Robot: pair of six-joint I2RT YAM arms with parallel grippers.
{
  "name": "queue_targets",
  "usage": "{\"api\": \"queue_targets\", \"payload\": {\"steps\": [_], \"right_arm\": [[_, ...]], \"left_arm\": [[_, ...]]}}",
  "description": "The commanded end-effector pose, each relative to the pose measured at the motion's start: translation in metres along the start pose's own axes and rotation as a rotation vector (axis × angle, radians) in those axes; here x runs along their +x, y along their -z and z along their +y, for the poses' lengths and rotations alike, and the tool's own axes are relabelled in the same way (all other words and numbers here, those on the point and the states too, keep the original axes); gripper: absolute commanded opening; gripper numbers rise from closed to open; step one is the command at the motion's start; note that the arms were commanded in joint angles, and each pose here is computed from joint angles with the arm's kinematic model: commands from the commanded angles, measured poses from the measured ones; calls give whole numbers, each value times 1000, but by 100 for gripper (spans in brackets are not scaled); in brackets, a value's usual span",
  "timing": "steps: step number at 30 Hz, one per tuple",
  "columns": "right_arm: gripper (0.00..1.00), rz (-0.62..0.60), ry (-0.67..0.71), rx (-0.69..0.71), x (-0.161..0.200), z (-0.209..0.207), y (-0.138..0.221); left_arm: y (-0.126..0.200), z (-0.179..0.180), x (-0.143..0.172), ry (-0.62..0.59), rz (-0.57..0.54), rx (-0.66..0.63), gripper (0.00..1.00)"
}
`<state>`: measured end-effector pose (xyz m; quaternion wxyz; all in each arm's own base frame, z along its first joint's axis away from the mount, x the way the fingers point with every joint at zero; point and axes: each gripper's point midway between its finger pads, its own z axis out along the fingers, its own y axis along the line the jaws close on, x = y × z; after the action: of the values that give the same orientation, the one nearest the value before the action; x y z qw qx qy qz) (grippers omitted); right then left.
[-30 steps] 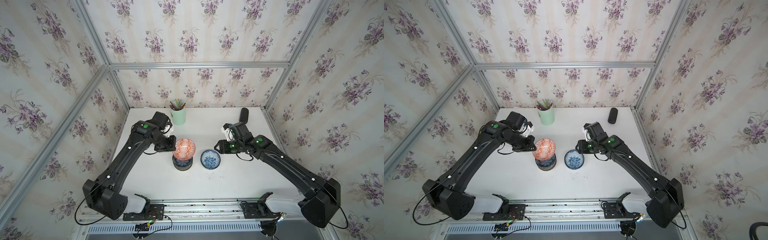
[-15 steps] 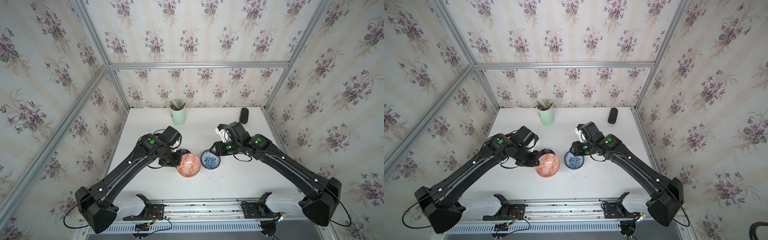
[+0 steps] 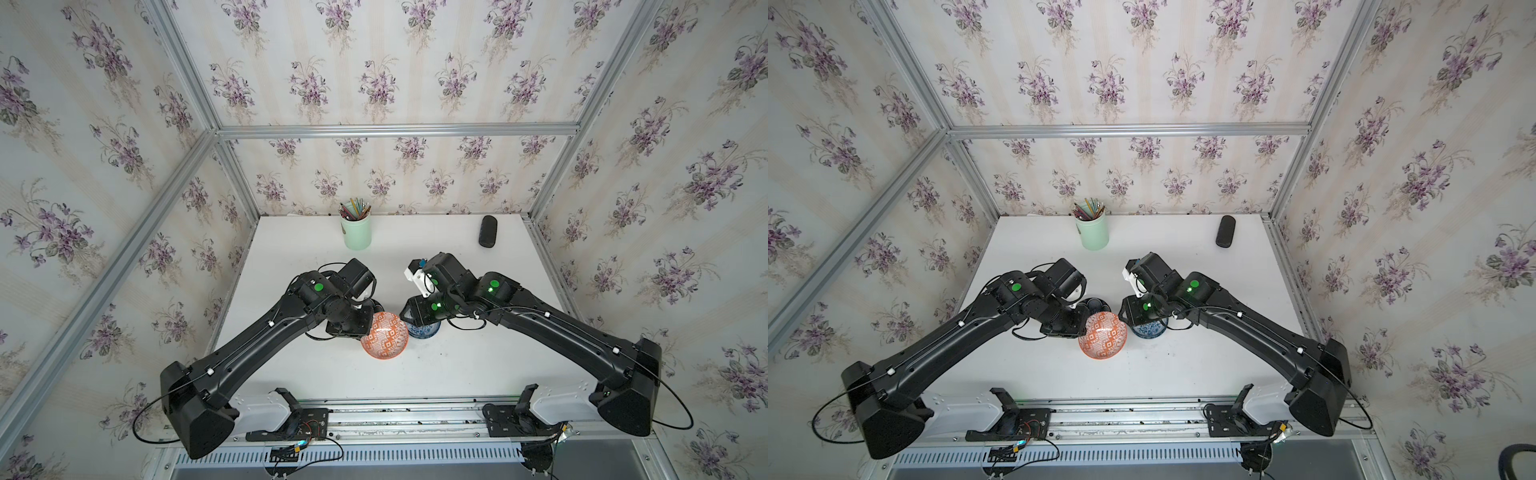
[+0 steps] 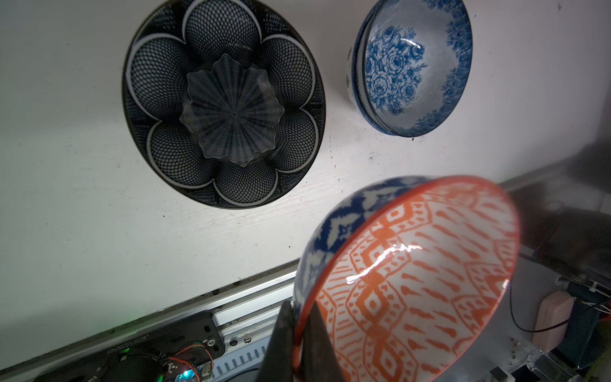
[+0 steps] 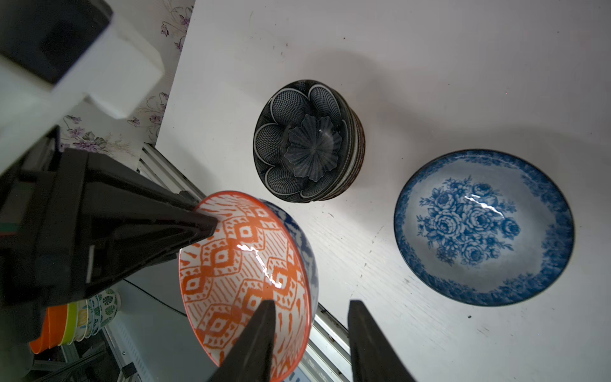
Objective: Stack the bowls
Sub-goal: Pick up the bowl from the center of the board.
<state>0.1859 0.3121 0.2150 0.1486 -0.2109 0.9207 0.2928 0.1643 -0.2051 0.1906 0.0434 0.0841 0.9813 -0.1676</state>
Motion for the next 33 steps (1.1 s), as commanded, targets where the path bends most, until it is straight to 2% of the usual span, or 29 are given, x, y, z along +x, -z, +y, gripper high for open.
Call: {"api": "queue_targets", "payload": {"steps": [1,23,27,30,33], "right_arm": [[38,4,7,9,2,2,-2],[20,53,23,113,17,-8,-21],[13,52,22,123,16,-9,-22],[0,50,23,124,15,-8,-22],[0,51,24,129,14,-7,-22]], "left_arm": [[3,-4,-6,1,-28,13,0],[4,-6,-6,-8,-32,24,0],[1,-6,-6,-8,-27,25,0],[0,-6,-6,-11,-25,27,0],[-1,-7,-6,-20,-30,33,0]]}}
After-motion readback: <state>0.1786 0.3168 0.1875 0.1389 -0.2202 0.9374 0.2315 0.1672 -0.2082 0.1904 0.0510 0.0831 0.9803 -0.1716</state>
